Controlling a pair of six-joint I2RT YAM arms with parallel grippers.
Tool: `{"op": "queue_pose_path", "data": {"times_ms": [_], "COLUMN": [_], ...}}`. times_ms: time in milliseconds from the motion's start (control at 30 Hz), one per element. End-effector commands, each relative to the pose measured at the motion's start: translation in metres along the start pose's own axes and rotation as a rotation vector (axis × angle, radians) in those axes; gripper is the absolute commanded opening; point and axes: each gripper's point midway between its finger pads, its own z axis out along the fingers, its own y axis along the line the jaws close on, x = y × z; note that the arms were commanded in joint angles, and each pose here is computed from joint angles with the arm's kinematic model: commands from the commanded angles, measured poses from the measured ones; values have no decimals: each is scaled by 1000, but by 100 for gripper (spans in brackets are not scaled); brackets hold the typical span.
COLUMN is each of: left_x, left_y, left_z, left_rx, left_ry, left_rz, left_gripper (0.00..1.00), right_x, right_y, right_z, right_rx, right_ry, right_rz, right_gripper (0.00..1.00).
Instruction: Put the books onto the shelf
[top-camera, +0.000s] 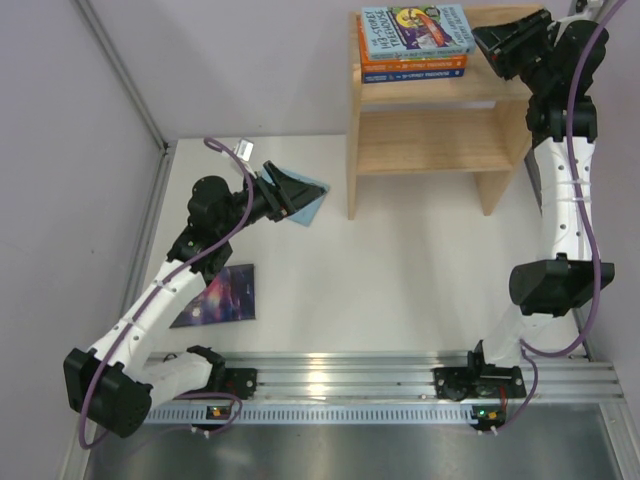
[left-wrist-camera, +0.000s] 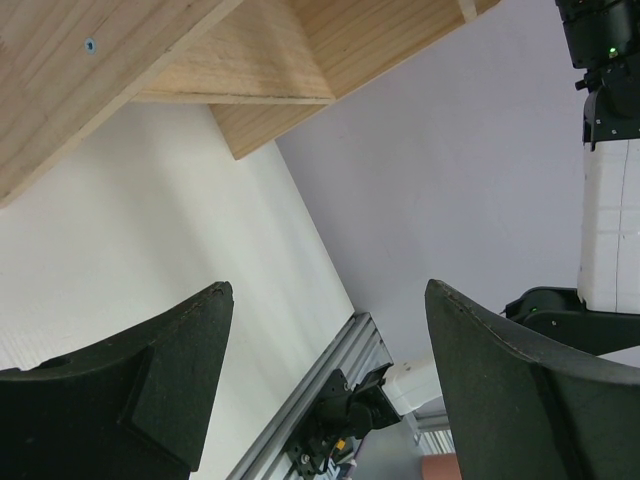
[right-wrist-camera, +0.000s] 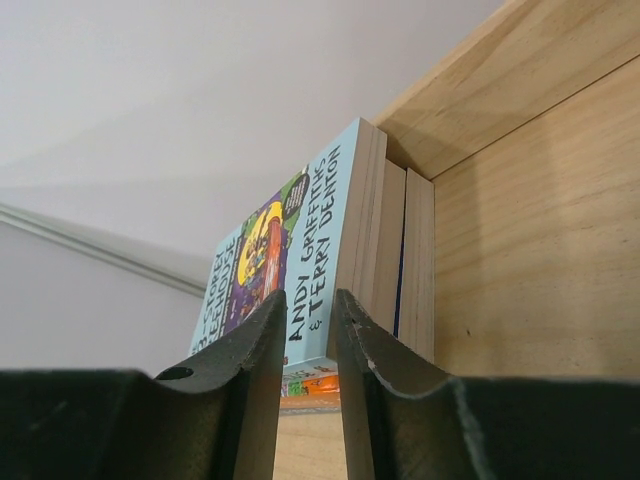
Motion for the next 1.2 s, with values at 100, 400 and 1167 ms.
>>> {"op": "queue_pose_path", "data": {"times_ms": [100, 400, 1167], "left_x": [-15, -14, -12], "left_y": [-17, -16, -13], "left_z": [-1, -2, -2], "left_rx": [43, 42, 38], "left_ry": [-42, -41, -40], "left_rz": [47, 48, 38], "left_gripper": [83, 83, 83], "right_x": [-6, 0, 7], "right_y": [22, 19, 31], "right_z": [-8, -7, -12], "right_rx": [-44, -33, -50], "right_ry": [-24, -13, -9], "right_rz": [-27, -15, -5], "right_gripper": [26, 25, 23]}}
